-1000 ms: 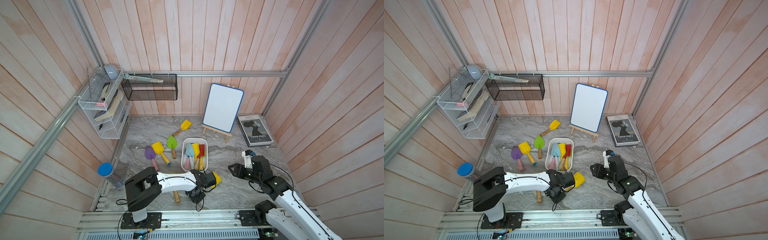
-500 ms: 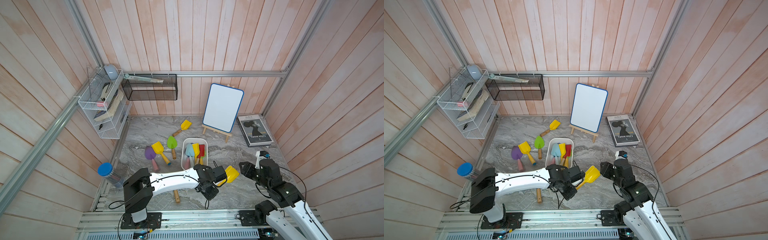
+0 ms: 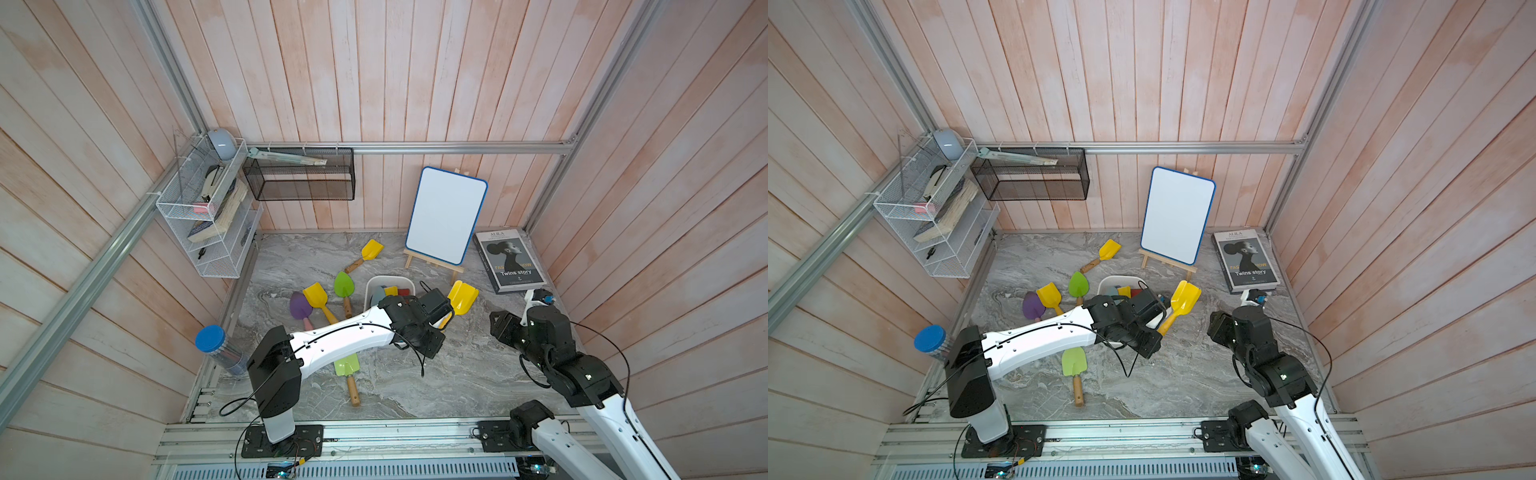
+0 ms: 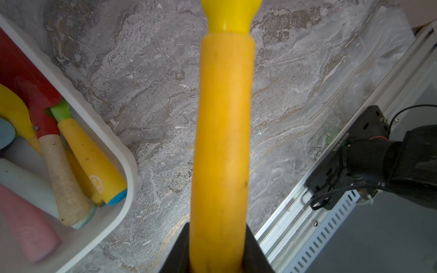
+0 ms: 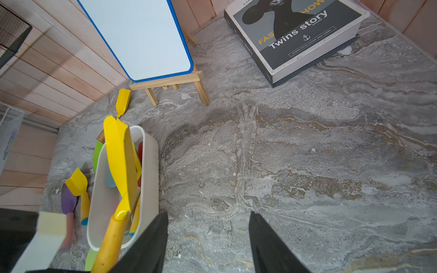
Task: Put the shovel into the storage box
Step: Pick up the shovel from the center of the board, then place the shovel in the storage box.
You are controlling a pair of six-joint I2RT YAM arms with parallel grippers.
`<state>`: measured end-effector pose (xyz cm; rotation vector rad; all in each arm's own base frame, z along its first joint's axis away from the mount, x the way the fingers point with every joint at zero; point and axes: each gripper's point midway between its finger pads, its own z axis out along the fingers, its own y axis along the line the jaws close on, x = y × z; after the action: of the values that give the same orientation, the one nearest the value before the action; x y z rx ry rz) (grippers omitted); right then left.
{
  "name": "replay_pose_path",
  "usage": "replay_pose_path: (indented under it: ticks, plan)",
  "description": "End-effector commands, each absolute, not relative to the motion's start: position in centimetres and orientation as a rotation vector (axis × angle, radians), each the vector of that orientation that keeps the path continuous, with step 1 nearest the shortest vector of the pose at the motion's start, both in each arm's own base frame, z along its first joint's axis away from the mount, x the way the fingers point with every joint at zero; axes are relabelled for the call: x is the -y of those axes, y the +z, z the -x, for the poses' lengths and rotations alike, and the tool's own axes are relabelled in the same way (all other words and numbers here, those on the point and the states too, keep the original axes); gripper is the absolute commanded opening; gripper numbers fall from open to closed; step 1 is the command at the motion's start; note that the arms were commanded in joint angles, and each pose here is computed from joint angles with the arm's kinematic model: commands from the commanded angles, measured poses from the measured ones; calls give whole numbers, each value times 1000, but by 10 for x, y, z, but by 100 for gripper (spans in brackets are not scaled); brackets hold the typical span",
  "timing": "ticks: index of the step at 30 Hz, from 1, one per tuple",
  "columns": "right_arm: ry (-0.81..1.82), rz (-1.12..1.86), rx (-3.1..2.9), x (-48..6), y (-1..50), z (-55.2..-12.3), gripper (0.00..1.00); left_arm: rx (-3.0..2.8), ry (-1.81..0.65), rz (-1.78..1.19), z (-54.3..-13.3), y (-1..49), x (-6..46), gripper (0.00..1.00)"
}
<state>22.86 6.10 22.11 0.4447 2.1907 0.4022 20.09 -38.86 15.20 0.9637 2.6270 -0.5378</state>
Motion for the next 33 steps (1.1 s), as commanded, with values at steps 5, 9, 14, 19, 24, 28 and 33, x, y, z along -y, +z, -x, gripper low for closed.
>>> replay_pose_path:
  ticks: [5,9,14,19,24,28,33]
  plan:
    - [410,-353,-2179,-75,246,-257,60,-2644,-534,-783,-232,148,380,18]
    - [444,-319,-2168,-86,258,-275,60,-2654,-549,-745,-234,143,378,18]
    - [469,-289,-2165,-97,268,-296,60,-2673,-561,-738,-233,137,378,18]
    - [532,-265,-2191,-114,259,-312,60,-2698,-610,-723,-231,142,386,18]
    - [558,-257,-2209,-124,248,-325,59,-2735,-679,-702,-226,147,396,18]
    - [556,-253,-2228,-129,239,-333,59,-2749,-687,-694,-225,148,397,18]
    - [533,-269,-2239,-129,226,-342,55,-2758,-690,-680,-224,152,396,18]
